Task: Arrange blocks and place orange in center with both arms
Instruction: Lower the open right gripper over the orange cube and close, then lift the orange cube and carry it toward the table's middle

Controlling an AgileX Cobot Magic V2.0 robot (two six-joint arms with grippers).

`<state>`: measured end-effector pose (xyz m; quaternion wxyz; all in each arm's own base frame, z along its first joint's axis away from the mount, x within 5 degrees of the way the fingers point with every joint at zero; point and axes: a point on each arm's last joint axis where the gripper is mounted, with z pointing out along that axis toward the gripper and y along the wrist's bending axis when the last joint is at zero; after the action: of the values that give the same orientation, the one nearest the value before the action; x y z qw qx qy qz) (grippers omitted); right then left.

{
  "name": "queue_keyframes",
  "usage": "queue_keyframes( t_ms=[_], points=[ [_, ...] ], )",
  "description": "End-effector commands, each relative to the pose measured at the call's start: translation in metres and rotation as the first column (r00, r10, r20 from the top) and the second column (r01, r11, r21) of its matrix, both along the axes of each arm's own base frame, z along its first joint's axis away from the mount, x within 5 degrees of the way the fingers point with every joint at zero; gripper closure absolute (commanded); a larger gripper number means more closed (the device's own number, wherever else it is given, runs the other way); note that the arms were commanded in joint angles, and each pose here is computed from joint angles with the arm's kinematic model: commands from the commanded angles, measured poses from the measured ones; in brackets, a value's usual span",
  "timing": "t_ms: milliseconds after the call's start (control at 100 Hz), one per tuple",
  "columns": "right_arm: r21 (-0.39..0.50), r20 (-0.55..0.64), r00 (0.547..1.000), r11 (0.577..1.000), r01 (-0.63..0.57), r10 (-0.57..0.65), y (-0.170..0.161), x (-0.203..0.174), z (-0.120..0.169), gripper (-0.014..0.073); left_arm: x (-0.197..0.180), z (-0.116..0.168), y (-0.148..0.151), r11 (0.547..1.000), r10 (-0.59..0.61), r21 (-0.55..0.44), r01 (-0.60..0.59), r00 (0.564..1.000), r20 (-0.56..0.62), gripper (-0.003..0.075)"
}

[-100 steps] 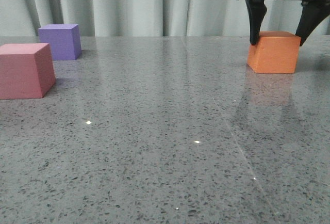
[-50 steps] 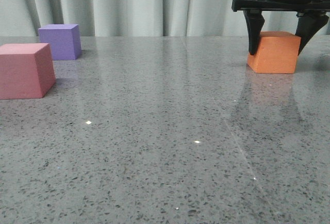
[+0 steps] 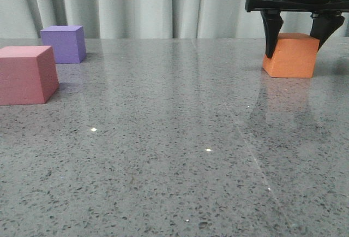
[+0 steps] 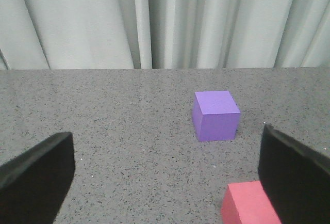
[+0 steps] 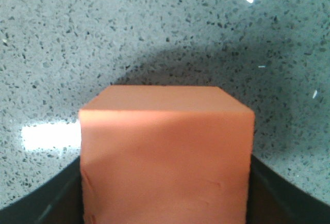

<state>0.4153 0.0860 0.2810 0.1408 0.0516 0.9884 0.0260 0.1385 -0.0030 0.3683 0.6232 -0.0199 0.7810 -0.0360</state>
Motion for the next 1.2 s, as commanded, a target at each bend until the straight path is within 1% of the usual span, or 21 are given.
queue_keyframes(
  t_ms=[0,70,140,210,310,470,620,910,1050,1190],
  points=[
    [0.009,0.098,0.995,1.0,0.0,-0.001,-0.003,-0.005,0.031,0.0401,0.001,0.019,0.0,1.0,0.007,-0.012,-0.006,0.993,0.116,0.0027],
    [0.013,0.107,0.994,1.0,0.0,-0.001,-0.003,-0.004,0.031,0.0401,0.001,0.019,0.001,1.0,0.008,-0.012,-0.007,0.993,0.116,0.0027],
    [0.017,0.09,0.996,1.0,0.0,-0.001,-0.002,-0.006,0.031,0.0401,0.001,0.019,0.001,1.0,0.008,-0.012,-0.007,0.993,0.116,0.0027],
    [0.042,0.085,0.996,0.999,-0.004,0.0,0.001,-0.007,0.036,0.0401,0.001,0.019,0.001,1.0,0.008,-0.012,-0.007,0.993,0.116,0.0027],
    [0.053,0.097,0.995,0.998,-0.017,0.012,0.006,-0.009,0.049,0.0401,0.001,0.019,0.001,1.0,0.008,-0.012,-0.007,0.993,0.116,0.0027],
    [0.07,0.126,0.991,0.996,-0.048,0.039,0.025,-0.016,0.074,0.0401,0.001,0.019,0.001,1.0,0.009,-0.012,-0.007,0.993,0.118,0.0027],
    [0.1,0.161,0.986,0.993,-0.07,0.053,0.05,-0.023,0.088,0.0401,0.001,0.02,0.001,1.0,0.009,-0.012,-0.008,0.992,0.124,0.0027],
    [0.133,0.149,0.984,0.984,-0.121,0.101,0.099,-0.039,0.084,0.0401,0.001,0.02,0.0,1.0,0.008,-0.012,-0.006,0.992,0.124,0.0027],
    [0.142,0.142,0.978,0.975,-0.172,0.152,0.126,-0.041,0.079,0.0401,0.001,0.02,0.0,1.0,0.008,-0.012,-0.006,0.992,0.124,0.0028],
    [0.166,0.152,0.976,0.97,-0.179,0.155,0.15,-0.039,0.072,0.0401,0.001,0.02,0.0,1.0,0.008,-0.012,-0.006,0.992,0.124,0.0028]
  ],
)
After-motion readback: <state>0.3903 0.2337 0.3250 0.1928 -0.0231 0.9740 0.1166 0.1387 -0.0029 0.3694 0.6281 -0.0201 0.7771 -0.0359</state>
